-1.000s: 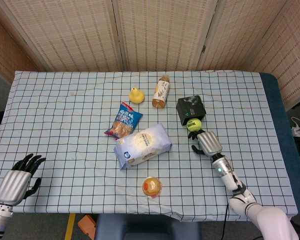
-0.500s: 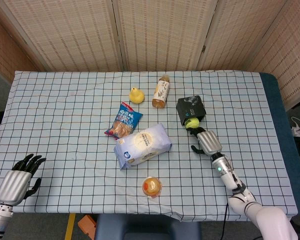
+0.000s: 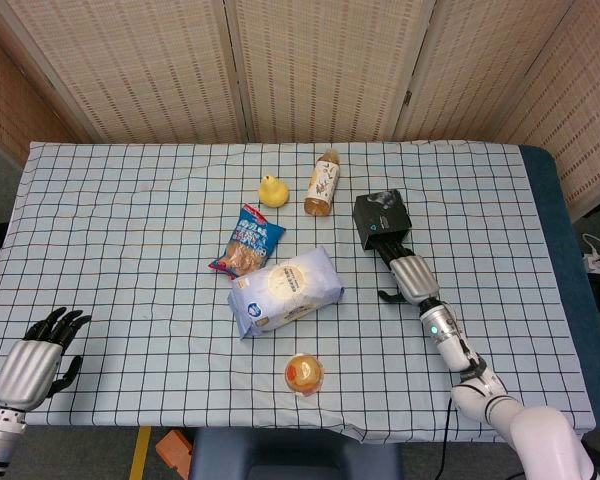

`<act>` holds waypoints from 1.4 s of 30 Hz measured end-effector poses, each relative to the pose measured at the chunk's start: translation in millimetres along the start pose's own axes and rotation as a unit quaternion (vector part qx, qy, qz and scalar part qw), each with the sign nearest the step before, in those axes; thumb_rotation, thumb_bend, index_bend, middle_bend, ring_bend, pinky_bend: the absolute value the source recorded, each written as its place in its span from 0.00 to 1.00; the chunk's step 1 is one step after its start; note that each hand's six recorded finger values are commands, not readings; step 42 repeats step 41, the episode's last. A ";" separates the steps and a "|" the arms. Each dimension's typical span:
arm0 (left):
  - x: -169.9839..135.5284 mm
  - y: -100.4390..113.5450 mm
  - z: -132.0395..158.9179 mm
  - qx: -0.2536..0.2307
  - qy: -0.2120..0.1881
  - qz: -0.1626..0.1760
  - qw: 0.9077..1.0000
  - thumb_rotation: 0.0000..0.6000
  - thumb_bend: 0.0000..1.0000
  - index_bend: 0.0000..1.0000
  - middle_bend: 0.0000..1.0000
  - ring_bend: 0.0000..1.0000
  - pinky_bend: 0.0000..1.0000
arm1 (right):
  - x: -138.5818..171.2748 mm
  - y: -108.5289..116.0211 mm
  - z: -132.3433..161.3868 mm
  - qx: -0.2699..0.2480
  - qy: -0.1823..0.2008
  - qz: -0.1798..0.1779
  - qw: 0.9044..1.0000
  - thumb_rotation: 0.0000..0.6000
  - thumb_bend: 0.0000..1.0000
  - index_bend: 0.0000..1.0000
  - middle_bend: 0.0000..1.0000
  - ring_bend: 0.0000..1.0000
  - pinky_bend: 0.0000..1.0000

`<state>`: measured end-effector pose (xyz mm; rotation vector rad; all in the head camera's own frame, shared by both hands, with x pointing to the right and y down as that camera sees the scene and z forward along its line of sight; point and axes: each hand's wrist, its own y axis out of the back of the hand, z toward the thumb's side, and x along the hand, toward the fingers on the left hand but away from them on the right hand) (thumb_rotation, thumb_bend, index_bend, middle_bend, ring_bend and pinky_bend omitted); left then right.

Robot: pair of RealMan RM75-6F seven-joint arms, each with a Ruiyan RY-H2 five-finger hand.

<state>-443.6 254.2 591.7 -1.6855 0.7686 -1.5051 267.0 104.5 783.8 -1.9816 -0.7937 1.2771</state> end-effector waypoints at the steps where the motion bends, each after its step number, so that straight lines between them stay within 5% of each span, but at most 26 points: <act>1: 0.0 -0.1 0.0 0.000 0.000 0.000 1.000 1.00 0.47 0.18 0.13 0.07 0.22 | 0.3 0.1 0.0 0.001 0.001 0.000 1.000 1.00 0.14 0.00 0.06 0.00 0.24; 12: -0.3 0.8 0.1 -0.002 -0.001 0.001 1.000 1.00 0.47 0.18 0.13 0.07 0.22 | 5.8 7.0 1.6 -0.010 0.006 -0.014 1.000 1.00 0.14 0.00 0.06 0.00 0.24; 15: -0.3 0.7 0.1 -0.002 -0.001 0.001 1.000 1.00 0.47 0.18 0.13 0.07 0.22 | 12.5 11.1 2.4 -0.011 0.007 -0.023 1.000 1.00 0.14 0.08 0.06 0.00 0.25; 18: -0.4 0.6 0.2 -0.003 -0.002 0.000 1.000 1.00 0.47 0.18 0.13 0.07 0.22 | 22.6 14.8 3.1 -0.013 0.007 -0.029 0.999 1.00 0.14 0.17 0.10 0.02 0.29; 27: -0.4 1.5 -2.0 -0.005 0.001 0.001 1.000 1.00 0.47 0.18 0.13 0.07 0.22 | 81.9 33.4 14.3 0.004 -0.005 -0.015 1.000 1.00 0.14 0.19 0.10 0.02 0.31; 35: 0.1 3.0 -1.1 -0.004 0.001 0.006 1.000 1.00 0.47 0.18 0.13 0.07 0.22 | 171.4 70.6 -31.7 0.092 -0.116 -0.053 0.987 1.00 0.14 0.05 0.09 0.01 0.24; 42: 1.5 1.2 1.9 0.002 -0.005 0.004 1.000 1.00 0.47 0.18 0.13 0.07 0.22 | 185.1 73.7 -36.7 0.090 -0.133 -0.029 0.987 1.00 0.14 0.00 0.04 0.00 0.20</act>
